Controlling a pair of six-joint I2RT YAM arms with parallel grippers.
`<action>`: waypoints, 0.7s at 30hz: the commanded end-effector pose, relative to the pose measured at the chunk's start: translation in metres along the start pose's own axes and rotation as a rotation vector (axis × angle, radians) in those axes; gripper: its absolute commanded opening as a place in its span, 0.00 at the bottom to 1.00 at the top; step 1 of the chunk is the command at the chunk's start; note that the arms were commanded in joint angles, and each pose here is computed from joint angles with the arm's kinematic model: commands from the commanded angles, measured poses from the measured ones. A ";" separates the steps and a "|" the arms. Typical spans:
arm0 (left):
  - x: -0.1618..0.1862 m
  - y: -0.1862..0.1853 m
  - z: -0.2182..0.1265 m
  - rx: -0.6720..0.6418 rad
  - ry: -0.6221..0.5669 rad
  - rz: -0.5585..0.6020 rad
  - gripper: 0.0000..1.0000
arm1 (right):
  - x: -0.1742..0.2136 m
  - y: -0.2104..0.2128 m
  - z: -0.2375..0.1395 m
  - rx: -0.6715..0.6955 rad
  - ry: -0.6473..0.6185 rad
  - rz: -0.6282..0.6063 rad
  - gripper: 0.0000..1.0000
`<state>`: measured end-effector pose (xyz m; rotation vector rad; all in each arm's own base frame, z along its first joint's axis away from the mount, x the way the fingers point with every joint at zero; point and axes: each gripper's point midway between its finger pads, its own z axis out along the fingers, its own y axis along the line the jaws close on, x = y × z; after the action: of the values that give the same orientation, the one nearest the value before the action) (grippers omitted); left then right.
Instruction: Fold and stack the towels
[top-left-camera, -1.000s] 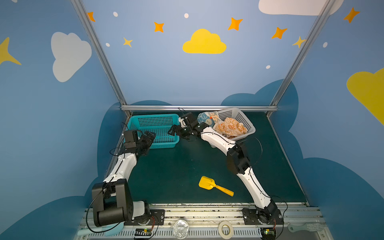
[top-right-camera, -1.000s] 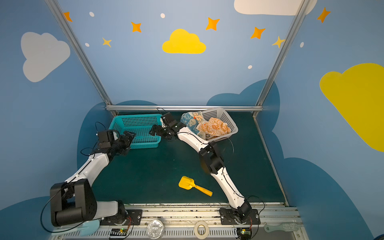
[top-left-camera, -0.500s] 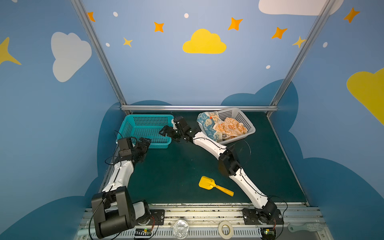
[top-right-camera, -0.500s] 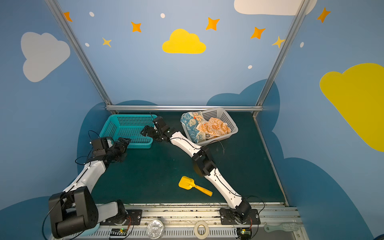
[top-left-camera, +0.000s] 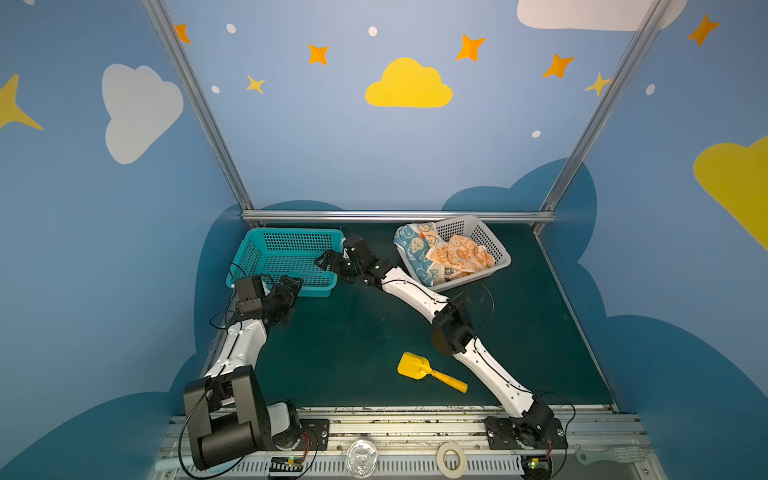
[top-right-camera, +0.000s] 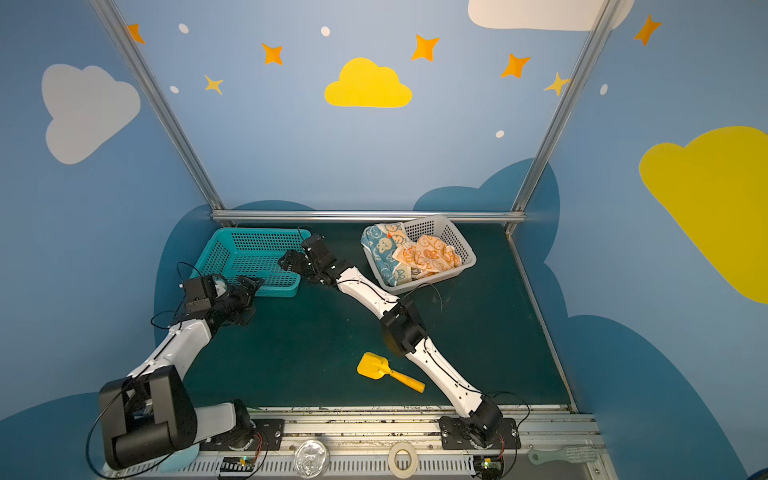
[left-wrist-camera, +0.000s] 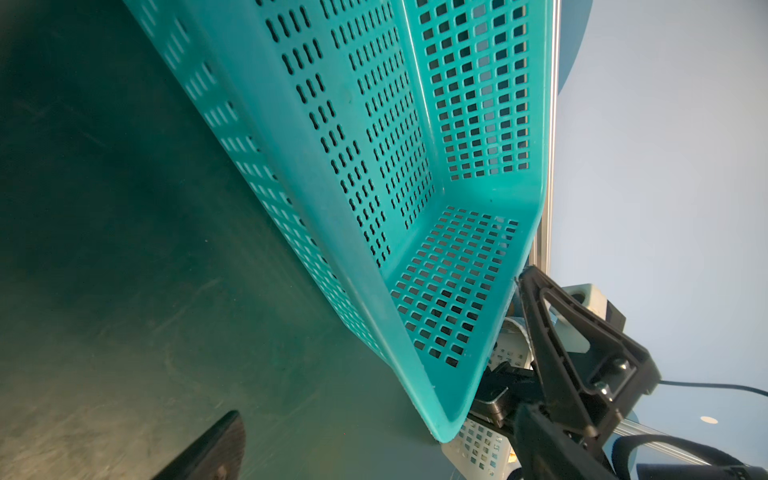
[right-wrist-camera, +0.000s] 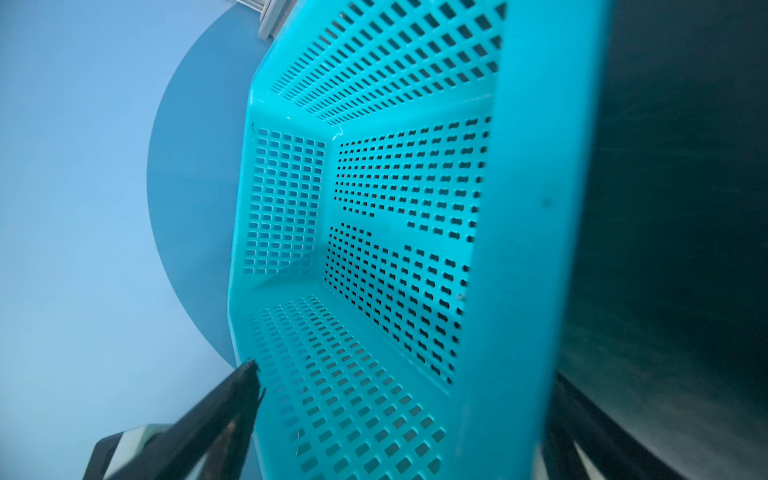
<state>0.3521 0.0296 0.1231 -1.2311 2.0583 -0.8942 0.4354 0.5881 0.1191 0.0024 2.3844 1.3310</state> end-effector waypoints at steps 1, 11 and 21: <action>0.004 0.002 -0.003 0.003 0.005 0.015 1.00 | -0.014 0.009 -0.012 -0.010 -0.007 -0.047 0.99; 0.017 -0.011 -0.014 0.009 0.013 0.066 1.00 | -0.035 0.010 -0.070 0.121 -0.012 -0.109 0.99; 0.062 -0.028 -0.012 0.024 0.094 0.165 1.00 | -0.044 0.028 -0.152 0.229 -0.027 -0.261 0.99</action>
<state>0.3379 -0.0240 0.1460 -1.0372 2.1429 -0.9272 0.4262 0.4974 0.1939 -0.1467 2.4372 1.0392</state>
